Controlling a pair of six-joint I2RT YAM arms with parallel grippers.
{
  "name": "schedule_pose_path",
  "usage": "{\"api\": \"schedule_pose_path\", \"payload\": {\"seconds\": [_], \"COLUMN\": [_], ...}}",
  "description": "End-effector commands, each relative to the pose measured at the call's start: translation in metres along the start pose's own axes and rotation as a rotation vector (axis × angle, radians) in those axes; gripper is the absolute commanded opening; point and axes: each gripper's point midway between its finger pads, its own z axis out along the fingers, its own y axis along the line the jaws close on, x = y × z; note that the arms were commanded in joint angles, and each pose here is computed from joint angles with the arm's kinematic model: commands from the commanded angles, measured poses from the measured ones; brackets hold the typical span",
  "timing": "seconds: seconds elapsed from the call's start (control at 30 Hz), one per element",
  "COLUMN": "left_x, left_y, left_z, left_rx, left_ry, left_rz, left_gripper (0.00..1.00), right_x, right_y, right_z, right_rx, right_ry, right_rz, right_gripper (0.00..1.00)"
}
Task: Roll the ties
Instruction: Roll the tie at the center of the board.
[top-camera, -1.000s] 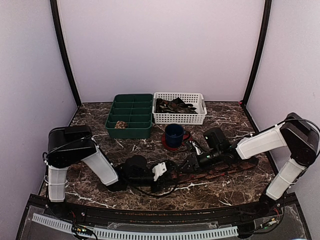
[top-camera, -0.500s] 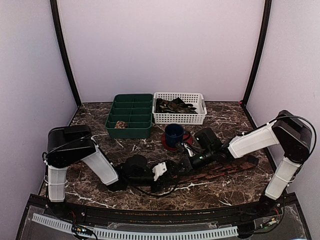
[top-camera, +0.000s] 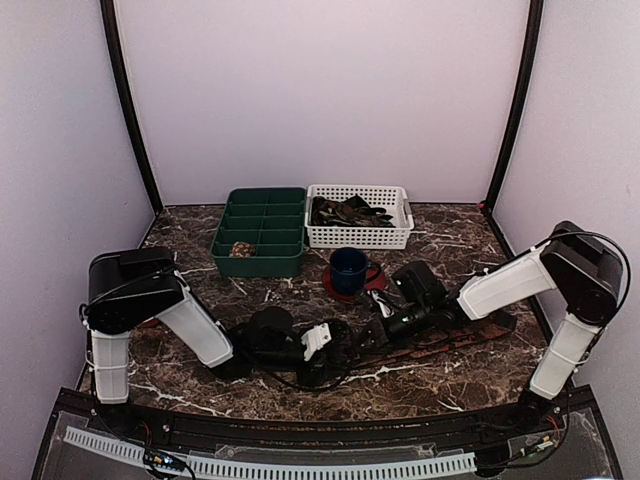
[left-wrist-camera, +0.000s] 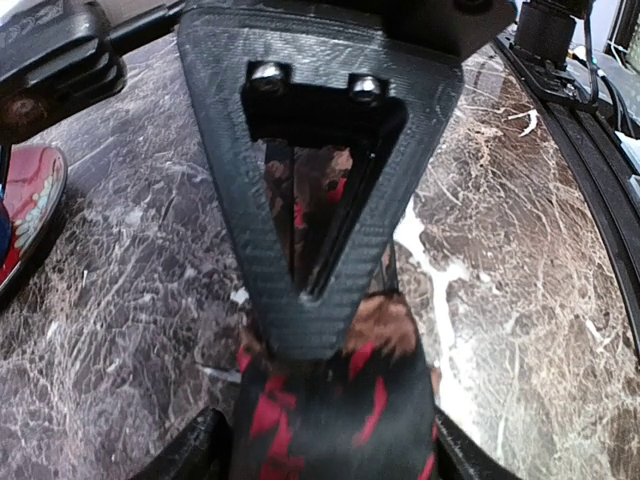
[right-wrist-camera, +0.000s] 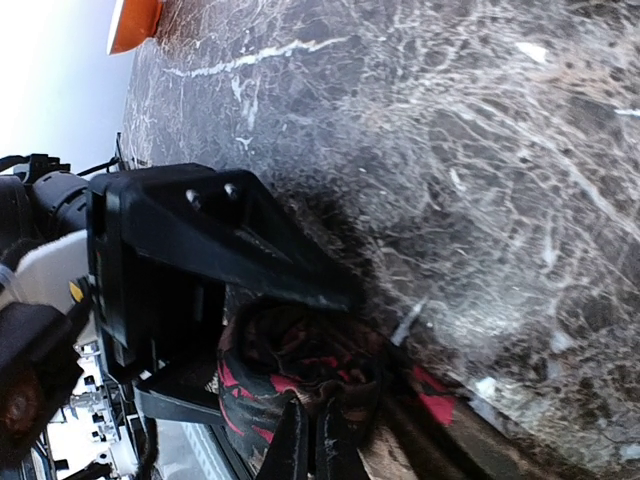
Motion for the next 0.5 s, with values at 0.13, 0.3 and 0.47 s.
{"api": "schedule_pose_path", "payload": {"seconds": [0.13,0.3,0.47], "left_x": [-0.01,-0.013,-0.012], "left_y": [-0.017,-0.017,-0.014], "left_z": [-0.014,-0.006,0.012], "left_rx": [0.07,0.069,0.065], "left_ry": [-0.068,-0.139,-0.171], "left_rz": [-0.069,-0.132,-0.182], "left_gripper": [0.81,0.82,0.8], "right_x": [0.029,0.034,0.04], "right_y": [-0.053,-0.061,-0.068], "right_z": [-0.002,-0.003,-0.004], "right_rx": [0.134,0.156,0.18], "right_ry": [0.031,0.034,0.037], "right_rz": [0.082,0.084,0.087], "right_gripper": [0.0,0.0,0.0]}}
